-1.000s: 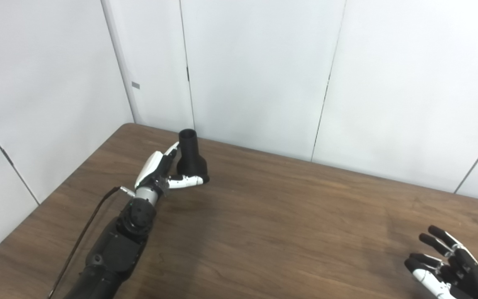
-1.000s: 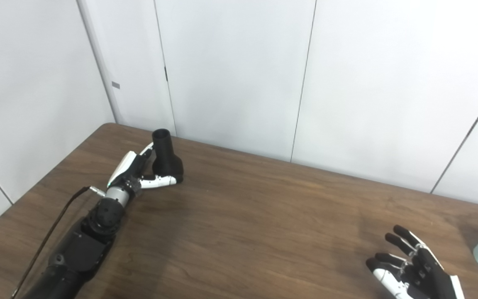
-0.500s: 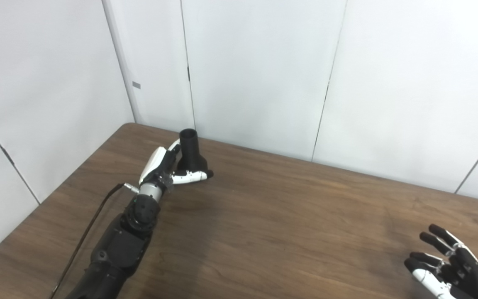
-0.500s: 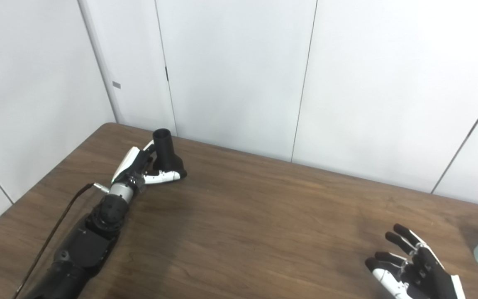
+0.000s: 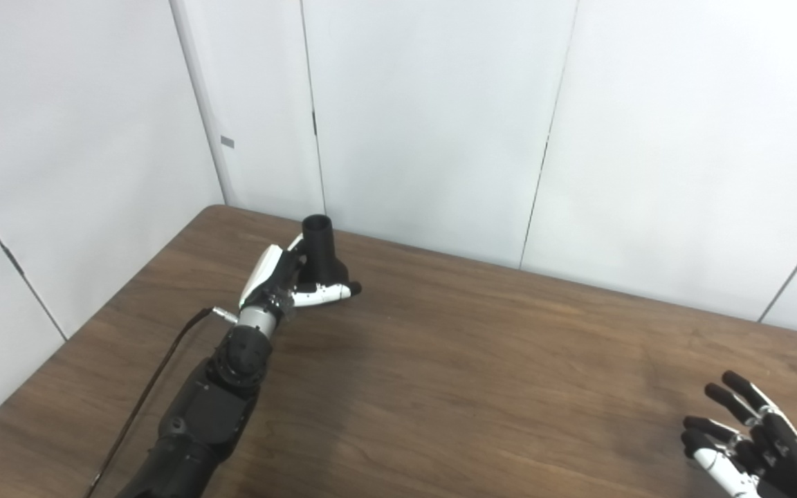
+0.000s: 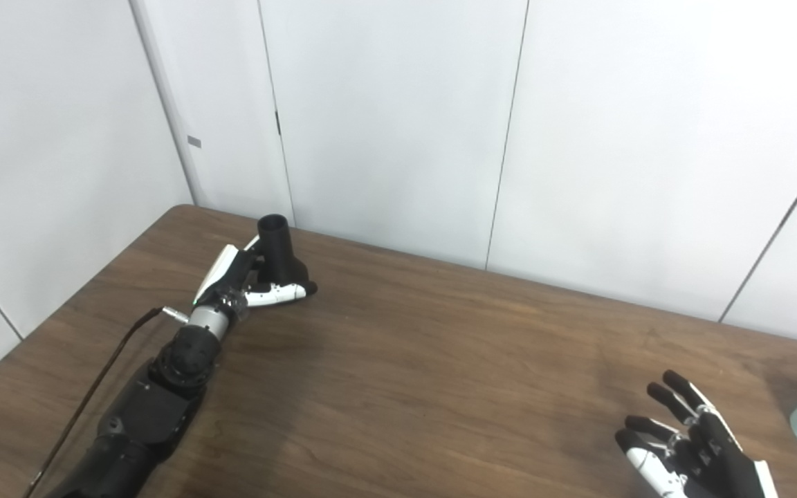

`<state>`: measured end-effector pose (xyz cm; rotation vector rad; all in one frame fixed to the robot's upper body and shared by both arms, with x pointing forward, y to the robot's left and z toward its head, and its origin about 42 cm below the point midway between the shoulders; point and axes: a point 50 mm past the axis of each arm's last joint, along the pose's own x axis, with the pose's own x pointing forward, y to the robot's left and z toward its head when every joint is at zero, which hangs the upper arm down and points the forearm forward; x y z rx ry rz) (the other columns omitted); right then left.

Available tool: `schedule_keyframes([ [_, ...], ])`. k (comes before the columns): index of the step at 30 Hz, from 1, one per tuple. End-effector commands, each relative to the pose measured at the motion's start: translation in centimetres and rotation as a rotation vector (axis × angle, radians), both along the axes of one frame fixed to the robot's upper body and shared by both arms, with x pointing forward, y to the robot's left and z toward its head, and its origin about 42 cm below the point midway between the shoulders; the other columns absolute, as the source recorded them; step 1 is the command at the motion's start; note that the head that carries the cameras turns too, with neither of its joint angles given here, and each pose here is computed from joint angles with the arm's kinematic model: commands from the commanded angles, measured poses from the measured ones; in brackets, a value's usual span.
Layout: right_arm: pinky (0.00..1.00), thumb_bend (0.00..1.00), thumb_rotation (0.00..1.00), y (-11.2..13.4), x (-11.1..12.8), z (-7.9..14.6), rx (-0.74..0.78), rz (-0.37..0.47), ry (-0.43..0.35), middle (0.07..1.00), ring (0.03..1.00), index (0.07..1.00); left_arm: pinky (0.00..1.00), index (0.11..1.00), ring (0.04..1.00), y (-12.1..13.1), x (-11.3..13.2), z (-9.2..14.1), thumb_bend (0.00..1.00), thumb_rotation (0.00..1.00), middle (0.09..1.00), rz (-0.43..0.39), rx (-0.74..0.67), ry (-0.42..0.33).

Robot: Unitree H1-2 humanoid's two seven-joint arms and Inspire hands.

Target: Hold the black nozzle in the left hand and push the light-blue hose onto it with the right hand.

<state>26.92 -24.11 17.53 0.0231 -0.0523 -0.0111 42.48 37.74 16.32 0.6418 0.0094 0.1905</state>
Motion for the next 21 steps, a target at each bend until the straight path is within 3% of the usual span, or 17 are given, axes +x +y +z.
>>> schedule_keyframes([
  [1,0.5,0.37,0.0,-0.1,0.0,1.5,-0.007,0.004,-0.075,0.811,0.635,0.841,0.8,0.911,0.865,-0.1,1.0,1.6,0.9,0.3,0.879,-0.003,0.009,-0.055],
  [5,0.49,0.36,0.0,-0.3,-0.2,1.5,-0.004,0.006,-0.085,0.81,0.629,0.836,0.62,0.752,0.675,-0.3,0.7,1.3,0.79,0.11,0.694,0.008,-0.052,-0.06],
  [8,0.49,0.35,0.0,-0.6,-0.5,1.5,-0.008,0.011,-0.09,0.811,0.632,0.834,0.55,0.689,0.607,-0.7,0.4,0.8,0.75,0.03,0.627,0.023,-0.054,-0.057],
  [9,0.5,0.34,0.0,-0.7,-0.5,1.6,-0.011,0.012,-0.09,0.808,0.632,0.835,0.54,0.603,0.572,-0.9,0.4,0.6,0.61,0.01,0.525,0.03,-0.049,-0.059],
  [10,0.5,0.33,0.0,-0.7,-0.7,1.7,-0.021,0.012,-0.092,0.807,0.631,0.834,0.53,0.573,0.551,-1.1,0.4,0.4,0.57,0.01,0.488,0.038,-0.041,-0.063],
  [14,0.5,0.33,0.0,-0.9,-1.1,1.9,-0.029,0.013,-0.088,0.802,0.622,0.838,0.43,0.508,0.451,-1.7,0.3,-0.8,0.51,0.0,0.468,0.052,-0.008,-0.072],
  [21,0.52,0.31,0.0,-1.0,-1.4,2.0,-0.018,0.013,-0.076,0.813,0.645,0.846,0.42,0.495,0.443,-2.4,-0.1,-3.0,0.5,0.0,0.47,0.029,0.076,-0.091],
])
